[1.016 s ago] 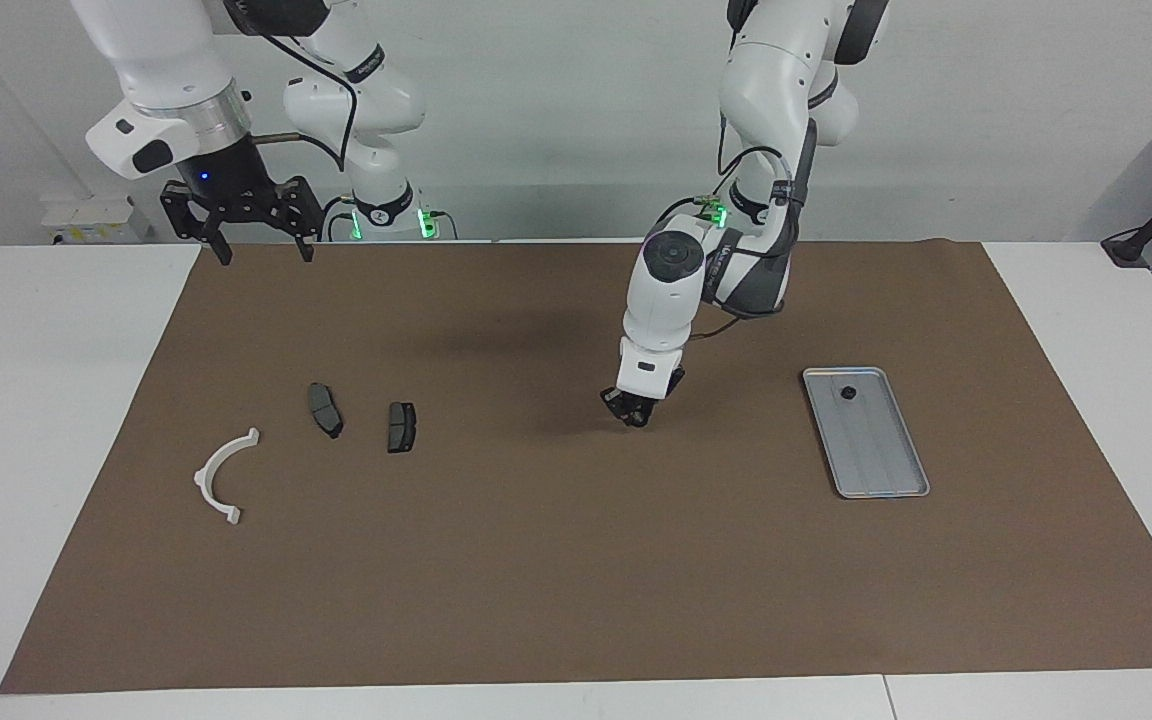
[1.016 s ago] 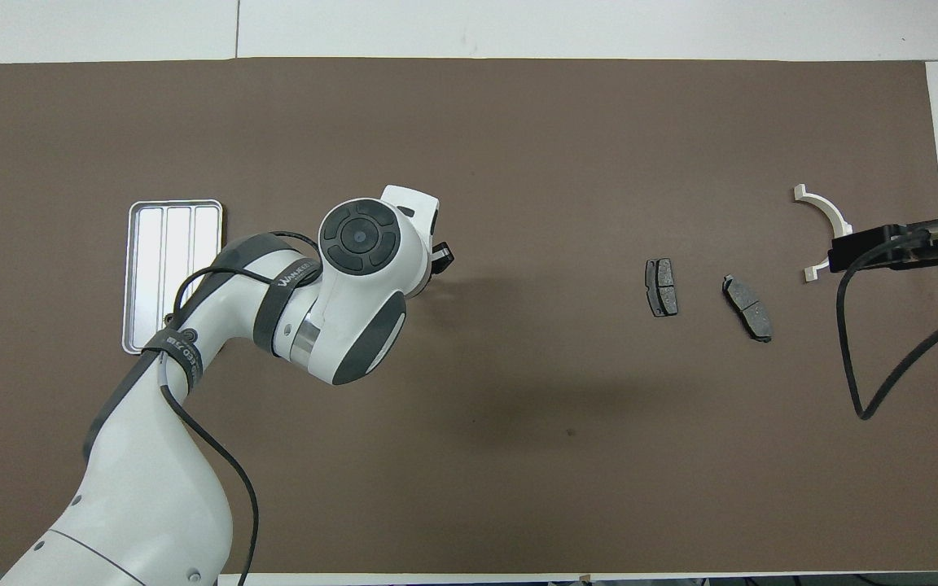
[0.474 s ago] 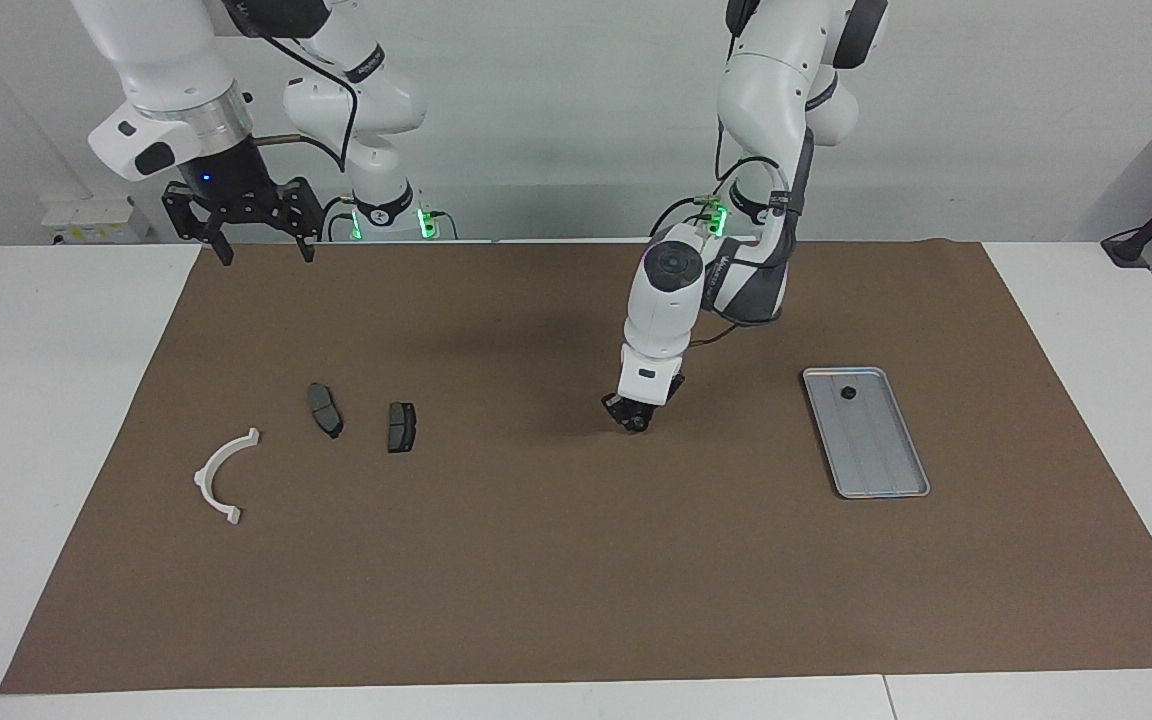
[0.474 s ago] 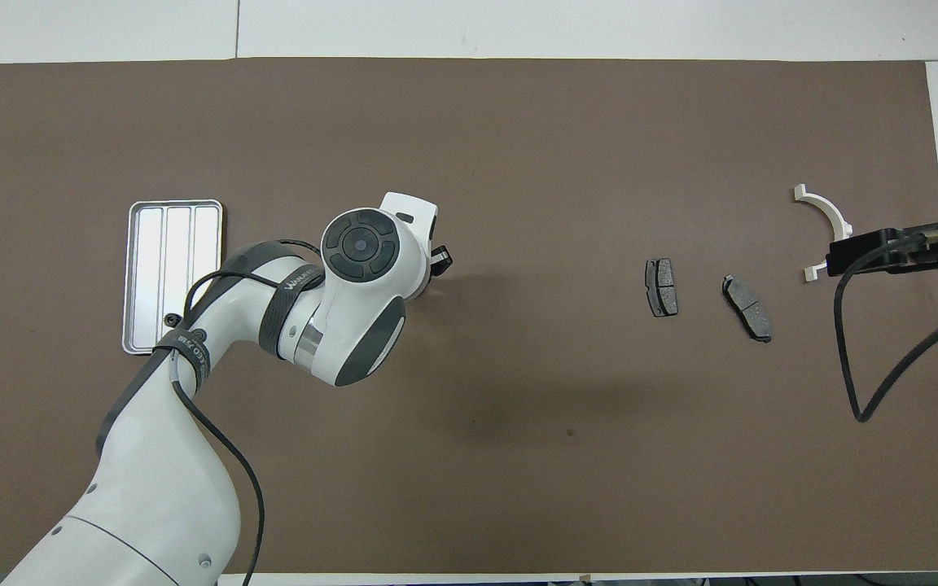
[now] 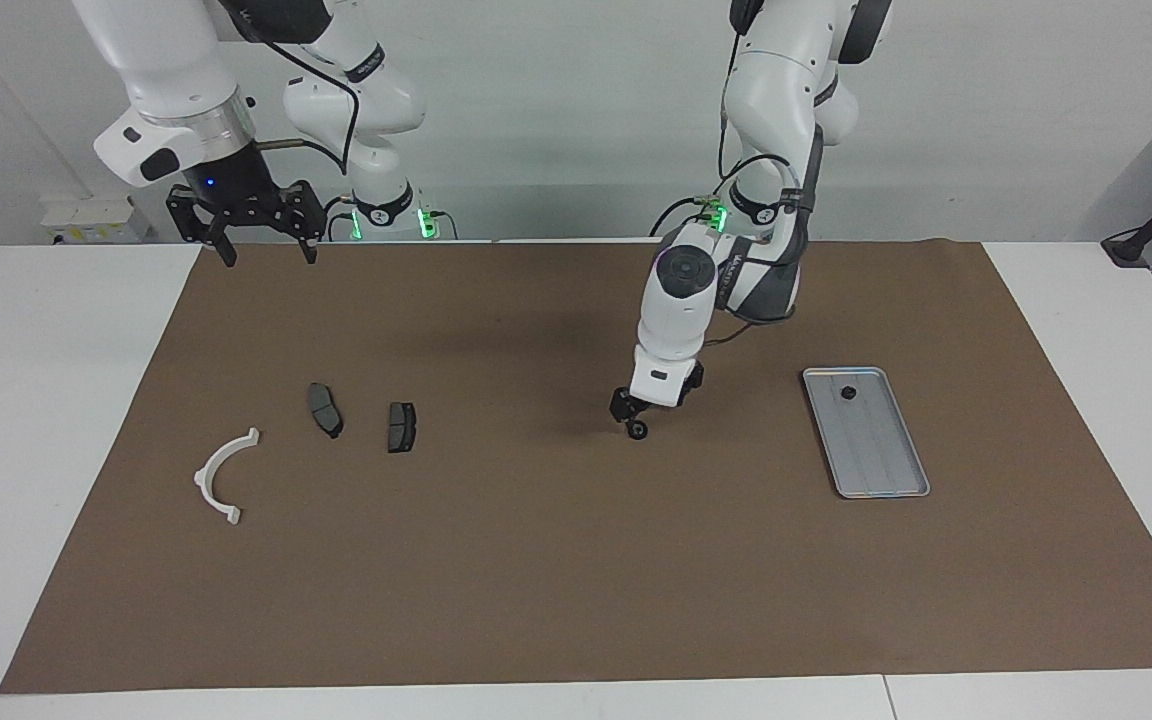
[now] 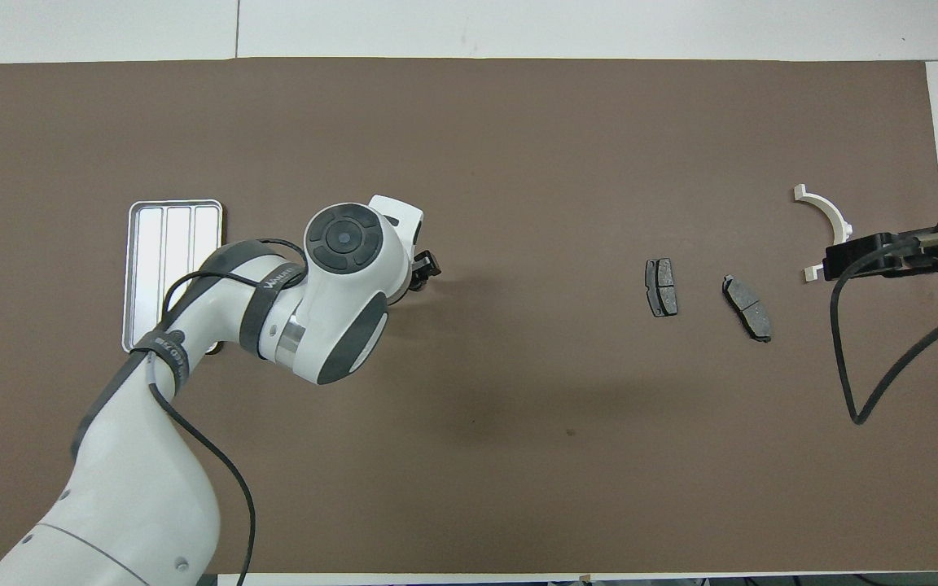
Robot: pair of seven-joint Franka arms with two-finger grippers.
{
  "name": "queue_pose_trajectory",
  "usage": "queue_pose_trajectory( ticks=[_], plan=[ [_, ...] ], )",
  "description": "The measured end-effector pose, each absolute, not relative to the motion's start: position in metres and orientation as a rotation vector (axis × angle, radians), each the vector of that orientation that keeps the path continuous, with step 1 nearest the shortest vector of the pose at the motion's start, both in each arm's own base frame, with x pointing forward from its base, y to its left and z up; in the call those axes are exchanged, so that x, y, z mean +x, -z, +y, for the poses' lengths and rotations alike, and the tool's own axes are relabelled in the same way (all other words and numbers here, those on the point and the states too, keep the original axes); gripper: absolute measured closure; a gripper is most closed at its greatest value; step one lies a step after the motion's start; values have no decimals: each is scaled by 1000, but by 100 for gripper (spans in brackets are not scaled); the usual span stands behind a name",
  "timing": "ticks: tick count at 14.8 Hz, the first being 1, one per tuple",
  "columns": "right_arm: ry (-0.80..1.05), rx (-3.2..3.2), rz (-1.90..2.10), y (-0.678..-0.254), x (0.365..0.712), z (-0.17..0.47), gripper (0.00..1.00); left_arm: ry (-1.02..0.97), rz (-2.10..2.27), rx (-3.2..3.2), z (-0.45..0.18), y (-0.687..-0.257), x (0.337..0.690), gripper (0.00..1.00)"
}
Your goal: Place bearing gear from tray to pile
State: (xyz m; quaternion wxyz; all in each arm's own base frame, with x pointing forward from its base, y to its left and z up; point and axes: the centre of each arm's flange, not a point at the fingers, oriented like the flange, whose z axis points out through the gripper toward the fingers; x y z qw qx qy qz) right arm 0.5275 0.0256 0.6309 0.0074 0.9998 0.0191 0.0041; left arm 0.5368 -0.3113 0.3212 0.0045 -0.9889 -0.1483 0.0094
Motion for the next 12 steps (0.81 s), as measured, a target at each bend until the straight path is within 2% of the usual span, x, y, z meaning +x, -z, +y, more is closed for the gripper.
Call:
queue_pose_trajectory(
  ticks=[3, 7, 8, 10, 12],
  plan=[
    [-1, 3137, 17, -627, 526, 47, 0, -46, -218, -3119, -206, -353, 543, 0],
    [-49, 3148, -93, -604, 519, 136, 0, -74, 19, -3130, -88, -356, 549, 0],
    [-65, 3152, -117, -593, 516, 160, 0, -81, 62, -3132, -66, -354, 551, 8],
    [-76, 3158, -172, -565, 512, 207, 0, -91, 139, -3134, -27, -349, 553, 10],
    [-83, 3165, -229, -532, 513, 253, 0, -89, 162, -3137, 3, -340, 555, 30]
  ],
)
